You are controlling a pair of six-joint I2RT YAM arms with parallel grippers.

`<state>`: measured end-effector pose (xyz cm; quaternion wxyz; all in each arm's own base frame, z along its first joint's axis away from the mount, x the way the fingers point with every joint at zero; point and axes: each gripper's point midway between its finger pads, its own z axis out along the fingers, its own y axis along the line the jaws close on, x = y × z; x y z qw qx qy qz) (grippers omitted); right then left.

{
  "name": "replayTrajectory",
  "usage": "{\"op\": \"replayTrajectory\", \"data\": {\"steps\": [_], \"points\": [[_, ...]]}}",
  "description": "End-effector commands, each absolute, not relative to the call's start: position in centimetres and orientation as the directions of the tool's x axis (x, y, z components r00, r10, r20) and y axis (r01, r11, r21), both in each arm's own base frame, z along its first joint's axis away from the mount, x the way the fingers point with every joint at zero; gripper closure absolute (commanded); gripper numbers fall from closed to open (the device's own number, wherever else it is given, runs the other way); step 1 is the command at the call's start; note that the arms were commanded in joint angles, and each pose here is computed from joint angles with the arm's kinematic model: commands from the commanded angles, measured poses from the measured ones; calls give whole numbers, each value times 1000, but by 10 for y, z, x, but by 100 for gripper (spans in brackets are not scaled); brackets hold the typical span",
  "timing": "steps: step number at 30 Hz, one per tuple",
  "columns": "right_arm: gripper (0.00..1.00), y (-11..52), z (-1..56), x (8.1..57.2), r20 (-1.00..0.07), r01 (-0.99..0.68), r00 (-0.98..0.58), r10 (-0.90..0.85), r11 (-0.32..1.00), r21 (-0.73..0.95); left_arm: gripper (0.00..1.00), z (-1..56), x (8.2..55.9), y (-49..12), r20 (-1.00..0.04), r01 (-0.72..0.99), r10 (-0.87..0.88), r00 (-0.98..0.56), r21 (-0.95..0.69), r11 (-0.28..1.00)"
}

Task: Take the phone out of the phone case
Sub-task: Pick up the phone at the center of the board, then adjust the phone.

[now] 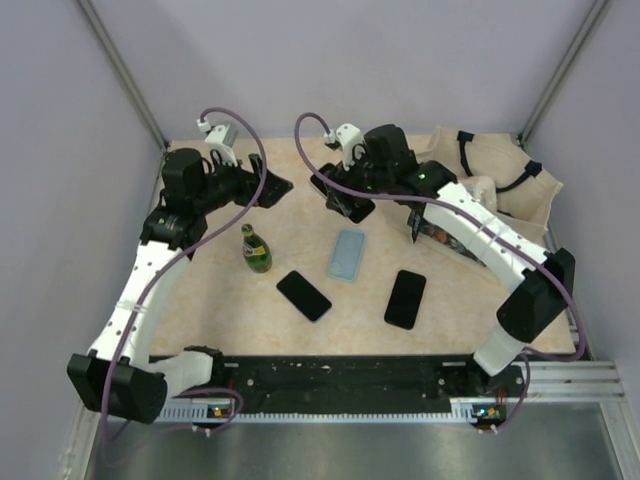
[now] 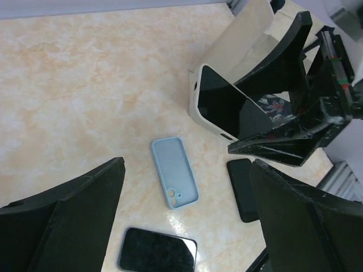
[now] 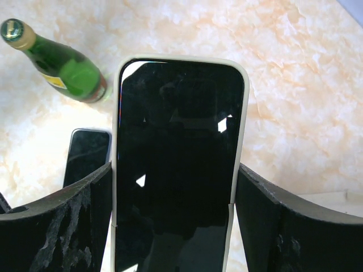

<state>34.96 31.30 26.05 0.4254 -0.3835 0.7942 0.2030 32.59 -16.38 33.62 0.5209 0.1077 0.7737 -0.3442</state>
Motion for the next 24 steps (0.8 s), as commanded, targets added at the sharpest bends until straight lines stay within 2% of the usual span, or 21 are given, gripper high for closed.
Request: {"op": "replayTrajectory", "data": {"steps": [1, 11, 15, 18, 24], "points": [[100, 321, 345, 340, -935, -821, -142, -325, 567, -72, 5, 363, 336, -180, -869, 583, -270, -415, -482, 654], [100, 332, 358, 318, -927, -817, -21, -374, 540, -200, 7, 353, 349, -212, -691, 525, -325, -645, -710, 469], [100, 336, 355, 314, -913, -810, 9, -407, 532, -245, 10, 347, 347, -225, -647, 522, -307, -698, -754, 399], [100, 338, 357, 313, -913, -810, 18, -409, 529, -253, 14, 339, 344, -233, -628, 516, -284, -724, -767, 381], [100, 340, 353, 314, -907, -808, 26, -421, 526, -267, 28, 322, 333, -248, -584, 496, -241, -775, -798, 341]]}}
